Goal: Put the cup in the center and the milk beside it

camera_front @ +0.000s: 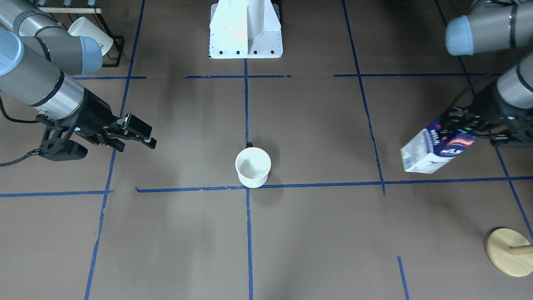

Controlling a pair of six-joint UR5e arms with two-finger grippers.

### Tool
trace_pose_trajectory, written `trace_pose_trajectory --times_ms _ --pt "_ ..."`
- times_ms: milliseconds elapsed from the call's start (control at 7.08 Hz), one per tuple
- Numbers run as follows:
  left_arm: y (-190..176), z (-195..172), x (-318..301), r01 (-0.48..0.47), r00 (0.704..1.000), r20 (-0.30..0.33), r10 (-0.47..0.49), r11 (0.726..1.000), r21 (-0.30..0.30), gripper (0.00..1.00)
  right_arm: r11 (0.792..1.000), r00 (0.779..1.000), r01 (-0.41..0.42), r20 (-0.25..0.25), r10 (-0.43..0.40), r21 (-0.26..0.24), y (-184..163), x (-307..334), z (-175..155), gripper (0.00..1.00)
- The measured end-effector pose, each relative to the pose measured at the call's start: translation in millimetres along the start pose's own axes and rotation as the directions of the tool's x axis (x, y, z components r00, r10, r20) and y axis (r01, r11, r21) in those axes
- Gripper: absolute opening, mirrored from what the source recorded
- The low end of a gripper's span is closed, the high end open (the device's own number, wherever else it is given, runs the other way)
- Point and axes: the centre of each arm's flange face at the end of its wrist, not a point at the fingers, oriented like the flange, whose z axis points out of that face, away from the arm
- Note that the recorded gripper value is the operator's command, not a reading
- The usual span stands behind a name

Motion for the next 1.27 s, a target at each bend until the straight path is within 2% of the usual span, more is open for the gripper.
trace_pose_trajectory --times_ms 141,424,565,848,989,1130,1272 --pt "11.2 13.2 90.1 0.067 0.997 -0.027 -0.068 0.997 -0.035 0.00 1.000 1.000 0.000 -0.005 0.000 0.005 -2.8 8.7 -3.8 1.00" --pt "19.8 55.1 224.9 0.136 0.991 0.004 -0.136 0.988 -0.066 0.00 1.000 1.000 0.004 -0.014 -0.004 0.010 -4.8 22.1 -7.9 1.00" --pt "16.5 75.3 255.4 0.147 0.989 0.029 -0.145 0.987 -0.066 0.01 1.000 1.000 0.005 -0.016 -0.005 0.011 -4.1 25.5 -8.6 1.00" --pt "9.9 106.2 272.0 0.141 0.990 0.042 -0.138 0.988 -0.069 0.10 1.000 1.000 0.004 -0.019 -0.004 0.011 -3.1 29.0 -8.2 1.00" --pt "8.0 114.2 274.3 0.136 0.990 0.043 -0.134 0.988 -0.070 0.37 1.000 1.000 0.004 -0.020 -0.003 0.011 -3.0 29.6 -8.0 1.00" --pt "7.3 117.6 277.1 0.129 0.991 0.039 -0.127 0.989 -0.068 0.94 1.000 1.000 0.003 -0.020 -0.003 0.011 -3.0 30.1 -7.8 1.00" --pt "7.1 118.1 279.2 0.122 0.992 0.036 -0.120 0.990 -0.065 1.00 1.000 1.000 0.002 -0.022 -0.002 0.012 -2.9 30.6 -7.4 1.00"
